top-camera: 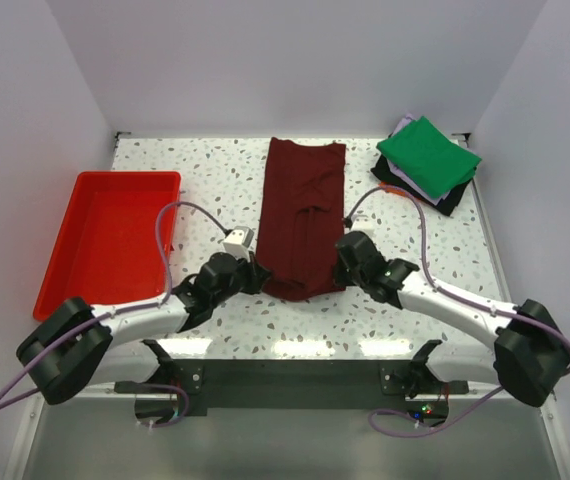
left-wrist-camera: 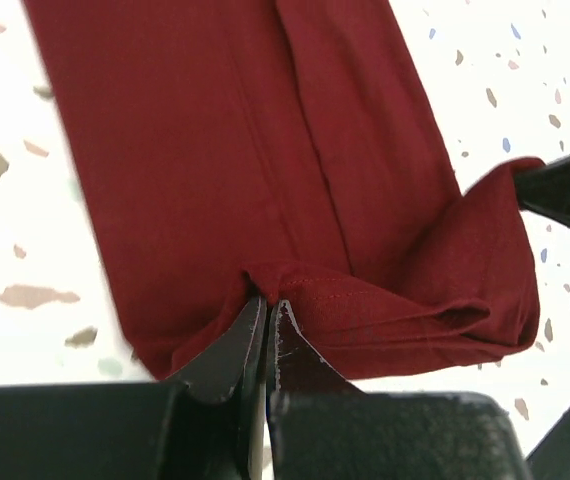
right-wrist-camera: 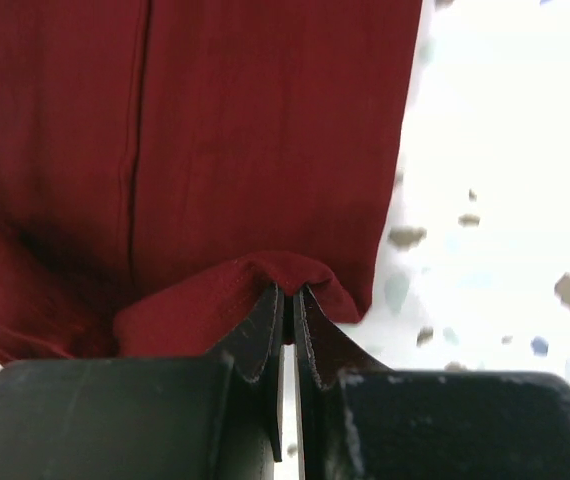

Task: Fold and stack the t-shirts
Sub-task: Fold the tshirt

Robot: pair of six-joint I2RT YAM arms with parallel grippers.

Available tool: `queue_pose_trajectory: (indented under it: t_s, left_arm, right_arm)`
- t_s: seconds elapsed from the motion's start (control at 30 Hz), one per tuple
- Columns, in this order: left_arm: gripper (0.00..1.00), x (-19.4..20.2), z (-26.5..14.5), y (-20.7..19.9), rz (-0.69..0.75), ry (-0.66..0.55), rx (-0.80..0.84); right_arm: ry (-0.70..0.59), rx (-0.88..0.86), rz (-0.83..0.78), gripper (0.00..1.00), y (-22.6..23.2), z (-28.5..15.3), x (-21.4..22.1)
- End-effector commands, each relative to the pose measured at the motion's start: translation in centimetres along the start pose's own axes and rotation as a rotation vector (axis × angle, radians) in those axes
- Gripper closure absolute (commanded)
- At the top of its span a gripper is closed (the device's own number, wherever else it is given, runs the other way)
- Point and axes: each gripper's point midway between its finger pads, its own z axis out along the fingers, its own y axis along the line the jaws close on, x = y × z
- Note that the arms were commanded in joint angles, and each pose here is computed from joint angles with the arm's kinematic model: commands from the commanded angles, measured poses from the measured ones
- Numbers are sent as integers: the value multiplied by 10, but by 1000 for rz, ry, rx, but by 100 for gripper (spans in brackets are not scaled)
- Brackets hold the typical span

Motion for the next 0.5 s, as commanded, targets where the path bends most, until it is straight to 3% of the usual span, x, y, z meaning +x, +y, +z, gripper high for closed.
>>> queue_pose_trajectory:
  t_s: [0.0, 0.47]
  left_arm:
    - [100, -50, 17, -26, 40, -133, 101]
    - [100, -125, 79, 18, -5, -271, 74]
  right_arm:
    - [-138, -40, -8, 100, 19, 9, -56]
    - [-181, 16, 36, 100, 0, 78, -137]
